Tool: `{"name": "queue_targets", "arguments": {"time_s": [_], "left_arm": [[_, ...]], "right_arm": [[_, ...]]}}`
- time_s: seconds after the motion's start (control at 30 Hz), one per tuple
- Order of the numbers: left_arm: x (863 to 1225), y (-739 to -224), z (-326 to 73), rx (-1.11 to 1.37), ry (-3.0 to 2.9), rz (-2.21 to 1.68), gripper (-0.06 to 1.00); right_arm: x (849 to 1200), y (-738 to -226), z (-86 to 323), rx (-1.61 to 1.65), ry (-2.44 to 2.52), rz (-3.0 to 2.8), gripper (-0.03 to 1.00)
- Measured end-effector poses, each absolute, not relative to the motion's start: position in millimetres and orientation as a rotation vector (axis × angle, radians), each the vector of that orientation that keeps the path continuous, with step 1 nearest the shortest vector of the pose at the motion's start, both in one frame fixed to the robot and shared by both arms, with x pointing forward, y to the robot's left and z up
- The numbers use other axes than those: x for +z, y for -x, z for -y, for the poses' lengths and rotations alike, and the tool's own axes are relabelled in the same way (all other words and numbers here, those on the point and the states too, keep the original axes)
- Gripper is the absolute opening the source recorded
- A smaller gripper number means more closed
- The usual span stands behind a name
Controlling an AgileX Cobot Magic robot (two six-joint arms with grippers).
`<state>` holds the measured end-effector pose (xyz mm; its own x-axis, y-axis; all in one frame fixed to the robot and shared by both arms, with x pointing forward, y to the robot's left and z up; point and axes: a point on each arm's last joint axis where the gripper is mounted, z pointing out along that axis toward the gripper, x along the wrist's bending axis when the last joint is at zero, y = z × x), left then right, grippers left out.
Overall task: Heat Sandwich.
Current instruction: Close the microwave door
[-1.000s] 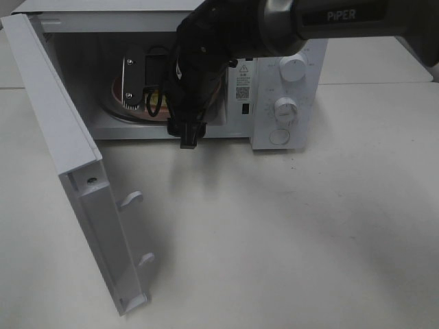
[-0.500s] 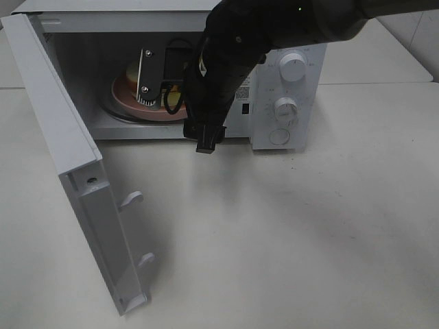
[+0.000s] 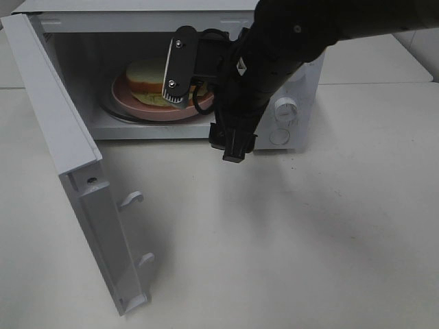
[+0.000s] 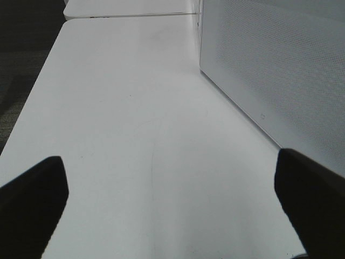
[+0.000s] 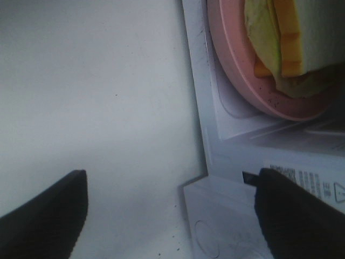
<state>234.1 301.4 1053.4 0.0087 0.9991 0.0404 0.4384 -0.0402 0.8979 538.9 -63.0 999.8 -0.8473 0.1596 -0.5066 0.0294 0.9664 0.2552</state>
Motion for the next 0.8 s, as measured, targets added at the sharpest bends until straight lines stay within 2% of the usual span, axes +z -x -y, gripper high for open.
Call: {"name": "queue_targets", "arguments": {"time_s": [0.8], "left_arm": [[1053, -234, -301, 0.991, -1.569, -1.516, 0.99]], "right_arm": [[1026, -456, 136, 0.45, -0.748, -2.516, 0.77]]}}
